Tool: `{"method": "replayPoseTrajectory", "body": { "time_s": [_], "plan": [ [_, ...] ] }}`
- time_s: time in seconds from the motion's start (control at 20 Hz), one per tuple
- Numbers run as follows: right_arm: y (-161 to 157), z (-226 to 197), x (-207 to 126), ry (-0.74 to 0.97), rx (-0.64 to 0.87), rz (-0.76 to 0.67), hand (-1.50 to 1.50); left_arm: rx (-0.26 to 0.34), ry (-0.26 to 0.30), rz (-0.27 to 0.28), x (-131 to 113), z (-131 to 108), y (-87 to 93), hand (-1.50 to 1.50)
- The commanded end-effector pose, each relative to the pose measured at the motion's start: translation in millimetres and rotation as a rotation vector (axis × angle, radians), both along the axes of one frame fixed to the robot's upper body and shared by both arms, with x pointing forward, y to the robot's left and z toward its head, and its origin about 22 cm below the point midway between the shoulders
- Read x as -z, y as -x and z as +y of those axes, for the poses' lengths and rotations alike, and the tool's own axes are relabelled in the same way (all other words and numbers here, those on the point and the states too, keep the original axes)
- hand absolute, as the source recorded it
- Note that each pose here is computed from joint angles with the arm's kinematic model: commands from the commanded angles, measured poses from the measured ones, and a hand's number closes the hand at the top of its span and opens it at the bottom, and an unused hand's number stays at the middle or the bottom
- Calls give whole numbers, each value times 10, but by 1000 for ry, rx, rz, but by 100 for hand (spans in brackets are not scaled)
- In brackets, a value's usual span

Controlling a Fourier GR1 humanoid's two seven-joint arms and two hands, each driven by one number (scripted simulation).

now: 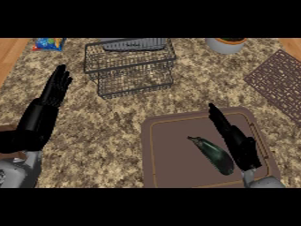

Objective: Pick the eggplant from the tray and place it in the tiered basket

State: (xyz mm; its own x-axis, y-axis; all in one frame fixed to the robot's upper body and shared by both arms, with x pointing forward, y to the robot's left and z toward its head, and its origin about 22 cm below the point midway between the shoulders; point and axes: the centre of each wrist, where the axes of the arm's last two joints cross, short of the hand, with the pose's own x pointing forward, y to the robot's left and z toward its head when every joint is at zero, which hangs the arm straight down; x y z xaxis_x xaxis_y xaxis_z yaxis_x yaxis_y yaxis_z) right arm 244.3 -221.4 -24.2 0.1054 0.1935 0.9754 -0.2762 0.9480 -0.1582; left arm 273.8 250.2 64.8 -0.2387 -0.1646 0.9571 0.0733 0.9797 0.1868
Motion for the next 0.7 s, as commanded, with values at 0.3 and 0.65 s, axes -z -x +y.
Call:
{"method": "replayPoseTrajectory", "body": {
  "time_s": [0.3,0.65],
  "plan": [
    [-280,-963,-572,170,161,-362,150,-6,117,376,449,-70,131,0],
    [67,-1073,-68,-13,-11,-401,-150,46,113,424,250,-277,-113,0]
  ]
}}
